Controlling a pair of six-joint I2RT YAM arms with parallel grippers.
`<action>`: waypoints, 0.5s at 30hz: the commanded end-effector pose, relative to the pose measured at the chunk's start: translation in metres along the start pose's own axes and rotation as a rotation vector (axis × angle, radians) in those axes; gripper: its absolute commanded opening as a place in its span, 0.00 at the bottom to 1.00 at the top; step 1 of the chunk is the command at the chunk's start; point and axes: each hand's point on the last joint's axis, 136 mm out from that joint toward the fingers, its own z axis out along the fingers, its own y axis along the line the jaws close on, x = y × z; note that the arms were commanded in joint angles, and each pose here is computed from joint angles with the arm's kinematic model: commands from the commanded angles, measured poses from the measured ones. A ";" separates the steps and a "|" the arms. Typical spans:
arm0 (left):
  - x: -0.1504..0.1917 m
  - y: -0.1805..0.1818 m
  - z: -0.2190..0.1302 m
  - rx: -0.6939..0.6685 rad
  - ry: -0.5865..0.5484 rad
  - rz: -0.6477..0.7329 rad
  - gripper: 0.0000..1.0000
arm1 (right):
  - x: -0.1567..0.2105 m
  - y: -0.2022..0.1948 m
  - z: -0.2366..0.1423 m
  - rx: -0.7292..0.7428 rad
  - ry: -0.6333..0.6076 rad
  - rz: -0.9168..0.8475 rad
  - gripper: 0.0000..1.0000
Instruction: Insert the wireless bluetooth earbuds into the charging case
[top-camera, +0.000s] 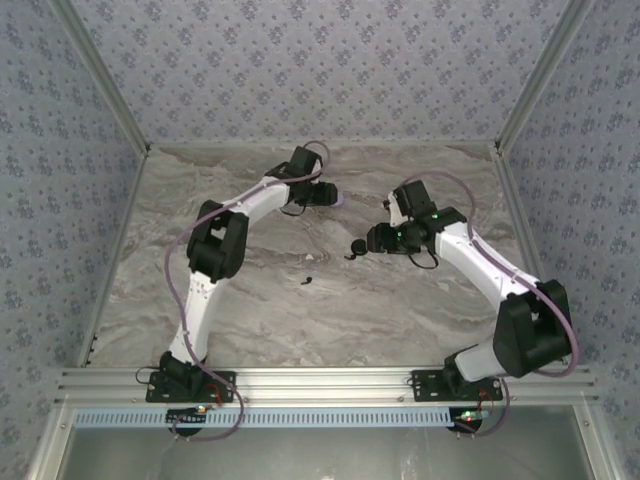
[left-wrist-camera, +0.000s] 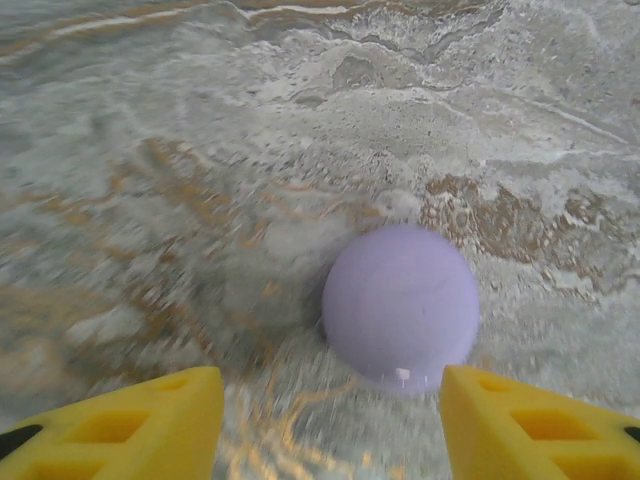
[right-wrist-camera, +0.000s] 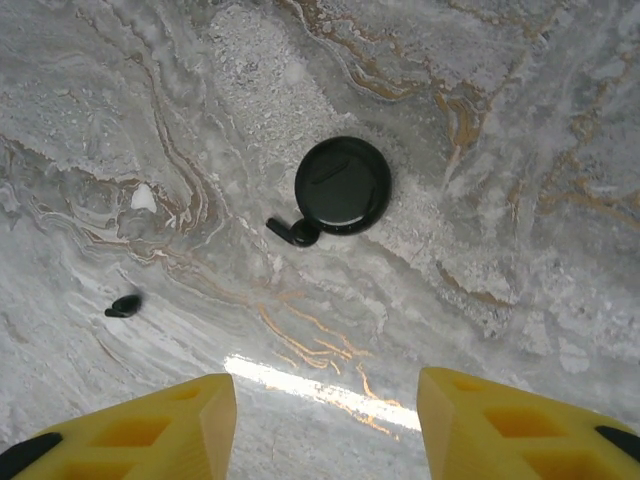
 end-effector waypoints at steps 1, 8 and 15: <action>-0.028 -0.017 -0.063 0.012 -0.101 0.056 0.58 | -0.003 -0.002 0.008 0.015 0.058 -0.068 0.55; -0.002 -0.018 -0.124 0.027 -0.145 0.031 0.58 | -0.012 0.001 0.040 0.031 0.163 -0.167 0.58; 0.049 -0.004 -0.183 -0.008 -0.124 0.000 0.59 | -0.014 0.007 0.067 0.018 0.263 -0.238 0.67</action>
